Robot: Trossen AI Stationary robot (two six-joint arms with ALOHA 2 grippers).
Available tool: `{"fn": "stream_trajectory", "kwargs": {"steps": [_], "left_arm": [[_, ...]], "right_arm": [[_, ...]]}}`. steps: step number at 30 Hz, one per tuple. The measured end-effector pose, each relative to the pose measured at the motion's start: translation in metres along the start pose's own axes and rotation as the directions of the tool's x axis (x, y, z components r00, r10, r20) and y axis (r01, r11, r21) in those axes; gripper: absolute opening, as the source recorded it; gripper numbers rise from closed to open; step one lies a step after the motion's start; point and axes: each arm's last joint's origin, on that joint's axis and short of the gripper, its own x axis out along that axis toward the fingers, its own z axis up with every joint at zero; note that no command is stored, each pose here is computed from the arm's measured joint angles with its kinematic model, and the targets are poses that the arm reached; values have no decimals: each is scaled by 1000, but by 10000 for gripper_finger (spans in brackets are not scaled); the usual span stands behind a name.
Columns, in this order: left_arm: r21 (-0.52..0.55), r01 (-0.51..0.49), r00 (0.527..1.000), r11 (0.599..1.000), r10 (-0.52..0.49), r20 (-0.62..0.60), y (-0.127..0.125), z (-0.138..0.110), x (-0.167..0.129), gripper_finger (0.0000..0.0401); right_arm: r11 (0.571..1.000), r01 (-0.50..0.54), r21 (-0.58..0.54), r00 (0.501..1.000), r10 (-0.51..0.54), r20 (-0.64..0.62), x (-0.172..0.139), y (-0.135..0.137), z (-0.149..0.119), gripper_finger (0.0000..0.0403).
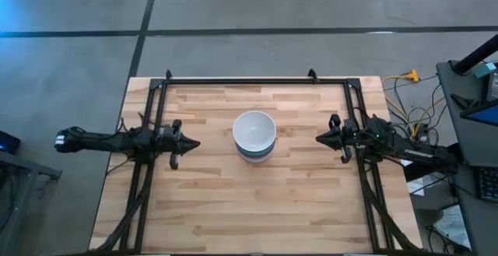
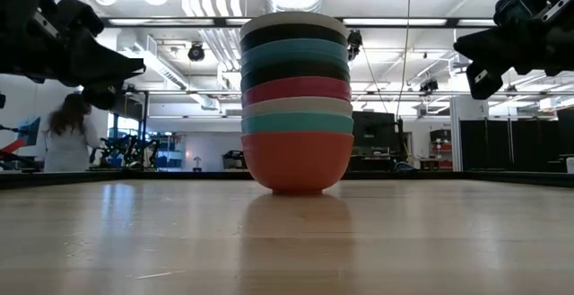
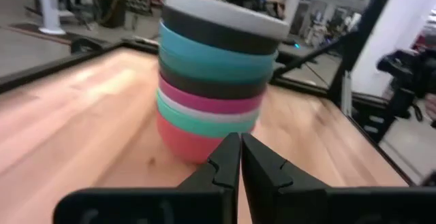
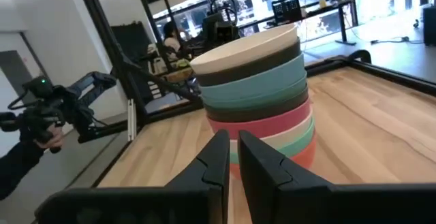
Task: Nest bowls inside each other
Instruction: Return to Home Position
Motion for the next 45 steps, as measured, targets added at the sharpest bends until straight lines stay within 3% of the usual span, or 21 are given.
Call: {"fn": "stream_trajectory", "kwargs": {"steps": [12, 17, 23, 37, 45], "left_arm": [[15, 4, 992, 1000, -2, -126, 1, -11, 7, 0], [77, 3, 986, 997, 10, -166, 2, -14, 9, 0], [78, -4, 980, 997, 19, -197, 2, -17, 10, 0], [83, -12, 974, 996, 31, -224, 3, -20, 11, 0], [83, -12, 974, 996, 30, -224, 3, -20, 11, 0]], "right_arm": [[993, 49, 108, 990, -34, -135, 8, -6, -11, 27], [989, 146, -14, 969, -146, -198, 11, -12, -18, 27], [961, 256, -102, 939, -272, -212, 13, -18, -21, 27], [969, 152, -193, 977, -177, -120, 9, -5, -14, 27], [989, 143, -26, 983, -145, -111, 9, -2, -13, 27]]}}
